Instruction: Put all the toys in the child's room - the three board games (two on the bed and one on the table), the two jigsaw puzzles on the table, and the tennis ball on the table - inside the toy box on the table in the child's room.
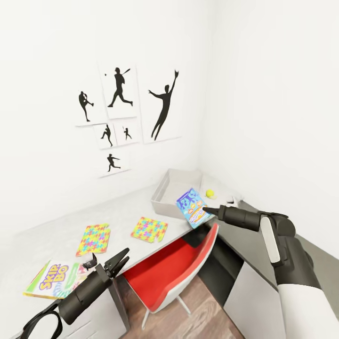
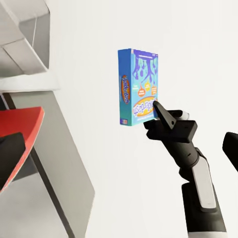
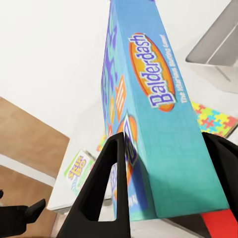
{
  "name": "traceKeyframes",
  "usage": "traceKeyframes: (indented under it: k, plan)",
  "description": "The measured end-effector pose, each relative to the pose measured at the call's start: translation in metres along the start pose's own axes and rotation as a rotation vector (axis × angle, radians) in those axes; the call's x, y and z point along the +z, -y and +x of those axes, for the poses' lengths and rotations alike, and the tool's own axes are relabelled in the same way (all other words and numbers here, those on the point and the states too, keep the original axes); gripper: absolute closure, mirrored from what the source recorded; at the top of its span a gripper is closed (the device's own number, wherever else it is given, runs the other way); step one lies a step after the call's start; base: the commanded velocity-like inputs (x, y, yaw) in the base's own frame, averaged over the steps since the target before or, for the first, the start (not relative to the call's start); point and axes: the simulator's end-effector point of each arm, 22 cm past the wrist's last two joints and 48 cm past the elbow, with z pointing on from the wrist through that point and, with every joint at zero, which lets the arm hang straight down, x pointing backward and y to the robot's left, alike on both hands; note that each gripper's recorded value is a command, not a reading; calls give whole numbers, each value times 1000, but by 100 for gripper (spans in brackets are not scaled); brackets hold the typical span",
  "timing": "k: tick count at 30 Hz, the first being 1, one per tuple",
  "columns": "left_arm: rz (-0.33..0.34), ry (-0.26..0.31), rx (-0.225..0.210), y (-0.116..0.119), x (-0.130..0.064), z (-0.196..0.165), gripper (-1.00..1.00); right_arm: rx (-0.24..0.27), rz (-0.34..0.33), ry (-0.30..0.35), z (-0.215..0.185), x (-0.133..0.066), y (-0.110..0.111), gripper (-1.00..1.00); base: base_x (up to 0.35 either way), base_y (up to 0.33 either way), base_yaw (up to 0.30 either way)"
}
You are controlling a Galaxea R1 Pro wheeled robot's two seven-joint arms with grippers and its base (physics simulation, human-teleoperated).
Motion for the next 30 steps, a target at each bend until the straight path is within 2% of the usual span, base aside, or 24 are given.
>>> traceKeyframes:
  k: [11,30]
  plan:
    - [-16,-9,23,-3,1,3,-100,-3,2,1,-1,-1,0,100,24,-5,279]
    - [-22,-11,30,-4,0,3,-100,-1,-7,3,1,1,-4,100,3,-1,292]
